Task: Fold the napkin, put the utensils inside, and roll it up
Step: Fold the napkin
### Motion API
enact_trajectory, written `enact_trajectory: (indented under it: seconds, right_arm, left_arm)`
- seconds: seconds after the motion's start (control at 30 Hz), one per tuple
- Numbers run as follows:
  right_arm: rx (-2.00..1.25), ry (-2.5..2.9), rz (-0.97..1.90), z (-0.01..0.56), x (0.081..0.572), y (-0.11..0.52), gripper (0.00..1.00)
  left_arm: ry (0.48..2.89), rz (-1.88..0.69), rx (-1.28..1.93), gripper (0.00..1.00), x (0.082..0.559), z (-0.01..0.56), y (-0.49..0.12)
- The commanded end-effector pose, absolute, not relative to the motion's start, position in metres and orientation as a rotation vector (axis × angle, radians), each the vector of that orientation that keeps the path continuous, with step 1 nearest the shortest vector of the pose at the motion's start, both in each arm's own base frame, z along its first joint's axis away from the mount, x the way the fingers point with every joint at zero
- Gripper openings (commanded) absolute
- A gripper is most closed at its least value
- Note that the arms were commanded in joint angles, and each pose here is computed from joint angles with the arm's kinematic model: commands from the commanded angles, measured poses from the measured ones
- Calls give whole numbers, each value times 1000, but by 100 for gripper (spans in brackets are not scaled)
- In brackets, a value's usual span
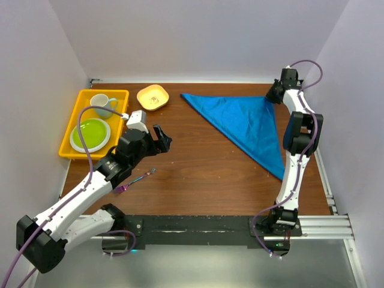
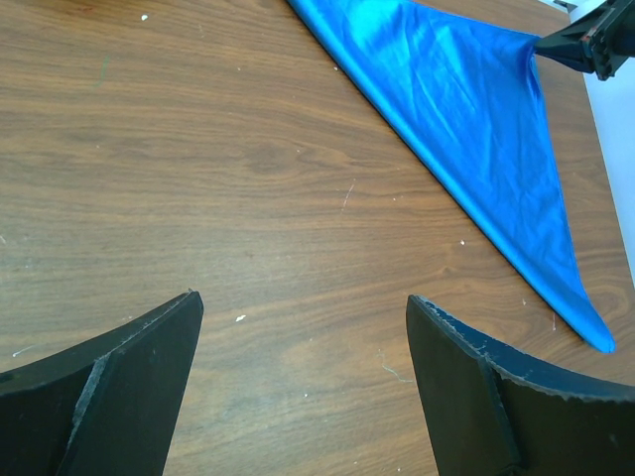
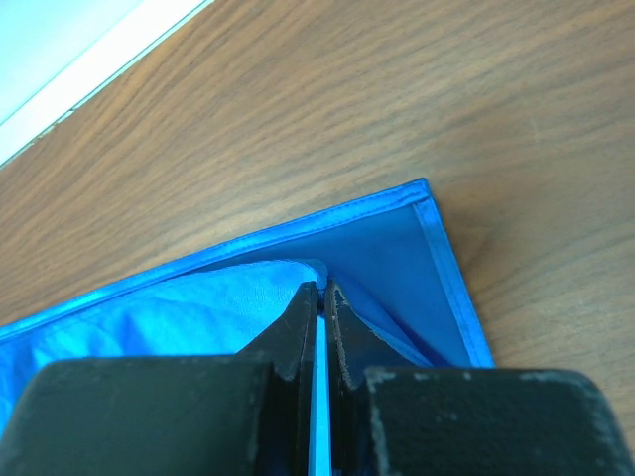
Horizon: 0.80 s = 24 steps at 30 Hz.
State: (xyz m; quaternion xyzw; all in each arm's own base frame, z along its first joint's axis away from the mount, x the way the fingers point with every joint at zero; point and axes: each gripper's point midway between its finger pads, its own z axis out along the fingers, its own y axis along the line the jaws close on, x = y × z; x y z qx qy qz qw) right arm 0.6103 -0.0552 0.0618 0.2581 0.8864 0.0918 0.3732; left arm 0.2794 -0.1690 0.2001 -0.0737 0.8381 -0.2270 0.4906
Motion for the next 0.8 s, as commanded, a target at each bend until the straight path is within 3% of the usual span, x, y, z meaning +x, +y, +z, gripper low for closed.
enact_trajectory:
  seconds: [0.0,0.73,0.77]
  right_arm:
    - [682,2208,215,83,618,-67,0]
    - [715,2235,198,73,610,-85,0]
    - [711,2236,201,73,611,-85,4]
  left_arm:
    - [1986,-573,-177,89,286,214,-172]
    - [1982,-596,-168,89,286,216,-175]
    - [1981,-596,-167,89,286,217,-175]
